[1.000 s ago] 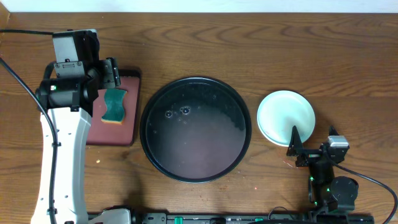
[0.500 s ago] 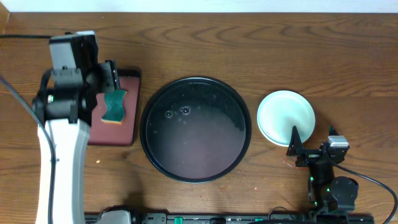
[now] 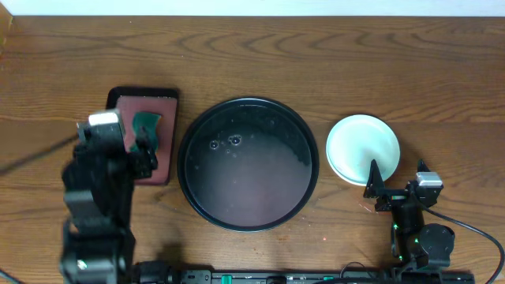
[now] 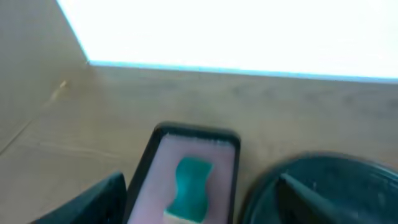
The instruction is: Clean dirty plates on tray and stack at the side
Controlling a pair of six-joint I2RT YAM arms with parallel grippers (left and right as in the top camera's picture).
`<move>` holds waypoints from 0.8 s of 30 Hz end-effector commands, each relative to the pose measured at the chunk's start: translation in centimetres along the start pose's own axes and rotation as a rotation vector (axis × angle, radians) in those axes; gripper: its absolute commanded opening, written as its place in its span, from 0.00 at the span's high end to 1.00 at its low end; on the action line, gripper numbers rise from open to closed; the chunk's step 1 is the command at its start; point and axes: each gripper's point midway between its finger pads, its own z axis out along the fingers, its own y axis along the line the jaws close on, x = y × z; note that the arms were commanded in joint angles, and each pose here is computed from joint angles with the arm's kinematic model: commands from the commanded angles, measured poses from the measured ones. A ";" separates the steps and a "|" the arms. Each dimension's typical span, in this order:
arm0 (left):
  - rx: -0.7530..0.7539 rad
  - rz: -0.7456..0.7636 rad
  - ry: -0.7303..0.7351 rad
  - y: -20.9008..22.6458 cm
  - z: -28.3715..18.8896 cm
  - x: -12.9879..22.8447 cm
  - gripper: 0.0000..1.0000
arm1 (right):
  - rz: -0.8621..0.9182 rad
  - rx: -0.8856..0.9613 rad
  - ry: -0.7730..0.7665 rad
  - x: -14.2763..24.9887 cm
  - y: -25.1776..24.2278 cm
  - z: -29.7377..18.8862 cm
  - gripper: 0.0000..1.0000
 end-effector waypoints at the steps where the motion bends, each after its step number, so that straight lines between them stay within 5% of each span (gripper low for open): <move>1: 0.042 0.001 -0.091 -0.9 -0.1 3.0 0.24 | -0.004 -0.025 0.003 0.1 0.6 0.0 0.01; 11: 0.101 -0.013 -0.312 -2.0 0.0 8.3 0.24 | -0.004 -0.025 0.002 0.1 0.6 0.0 0.01; 24: 0.089 0.021 -0.215 -2.1 2.3 14.0 0.24 | -0.004 -0.025 0.003 0.1 0.6 0.0 0.01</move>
